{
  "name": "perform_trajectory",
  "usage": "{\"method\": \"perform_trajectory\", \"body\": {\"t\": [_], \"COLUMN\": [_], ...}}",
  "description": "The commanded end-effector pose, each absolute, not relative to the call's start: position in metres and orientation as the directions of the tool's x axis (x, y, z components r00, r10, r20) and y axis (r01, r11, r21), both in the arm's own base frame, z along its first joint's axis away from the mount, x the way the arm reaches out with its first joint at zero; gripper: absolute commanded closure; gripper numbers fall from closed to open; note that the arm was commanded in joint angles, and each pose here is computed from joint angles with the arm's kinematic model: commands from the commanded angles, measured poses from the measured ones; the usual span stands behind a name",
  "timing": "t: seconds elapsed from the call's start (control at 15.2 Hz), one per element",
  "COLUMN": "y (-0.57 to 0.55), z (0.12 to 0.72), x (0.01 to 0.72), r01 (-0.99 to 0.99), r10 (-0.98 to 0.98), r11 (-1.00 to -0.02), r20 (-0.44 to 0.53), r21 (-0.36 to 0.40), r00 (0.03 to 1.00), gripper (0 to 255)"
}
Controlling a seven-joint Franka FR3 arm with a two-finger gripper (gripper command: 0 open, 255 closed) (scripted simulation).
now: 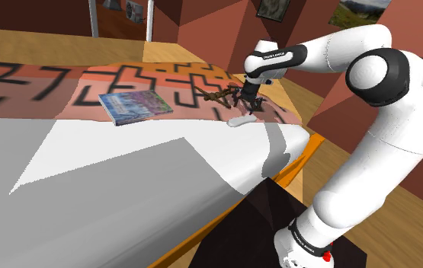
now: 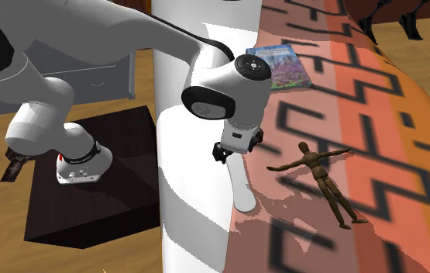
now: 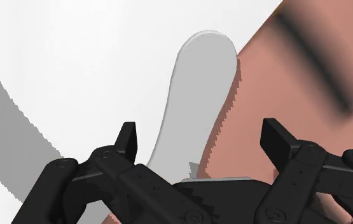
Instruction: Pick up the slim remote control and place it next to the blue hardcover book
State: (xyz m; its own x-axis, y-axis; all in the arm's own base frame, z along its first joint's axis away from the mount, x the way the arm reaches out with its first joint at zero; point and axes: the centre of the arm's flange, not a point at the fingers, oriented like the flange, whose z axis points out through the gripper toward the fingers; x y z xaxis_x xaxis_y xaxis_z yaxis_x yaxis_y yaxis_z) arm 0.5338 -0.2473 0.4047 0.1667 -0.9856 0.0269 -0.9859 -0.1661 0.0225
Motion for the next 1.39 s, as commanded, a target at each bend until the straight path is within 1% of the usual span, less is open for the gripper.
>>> {"method": "perform_trajectory", "body": {"t": [0.0,0.13,0.2,0.66,1.19,1.25,1.32], "y": [-0.270,-0.294,-0.297,-0.297,-0.297,-0.297,-0.297], "z": [0.391,0.376,0.374,0.334,0.334,0.334,0.334], "x": [0.535,0.535,0.535,0.534,0.534,0.534,0.534], "r01": [-0.997,-1.000,-0.999,-0.999,-0.999,-0.999,-0.999], "r10": [-0.997,-1.000,-1.000,-1.000,-1.000,-1.000,-1.000], "r11": [-0.074,0.015,0.028,0.028,0.028,0.028,0.028], "r20": [0.018,0.009,0.008,0.008,0.008,0.008,0.008], "r21": [0.019,0.018,0.017,0.017,0.017,0.017,0.017], "r00": [0.074,-0.015,-0.028,-0.028,-0.028,-0.028,-0.028], "gripper": [0,0,0,0,0,255,255]}}
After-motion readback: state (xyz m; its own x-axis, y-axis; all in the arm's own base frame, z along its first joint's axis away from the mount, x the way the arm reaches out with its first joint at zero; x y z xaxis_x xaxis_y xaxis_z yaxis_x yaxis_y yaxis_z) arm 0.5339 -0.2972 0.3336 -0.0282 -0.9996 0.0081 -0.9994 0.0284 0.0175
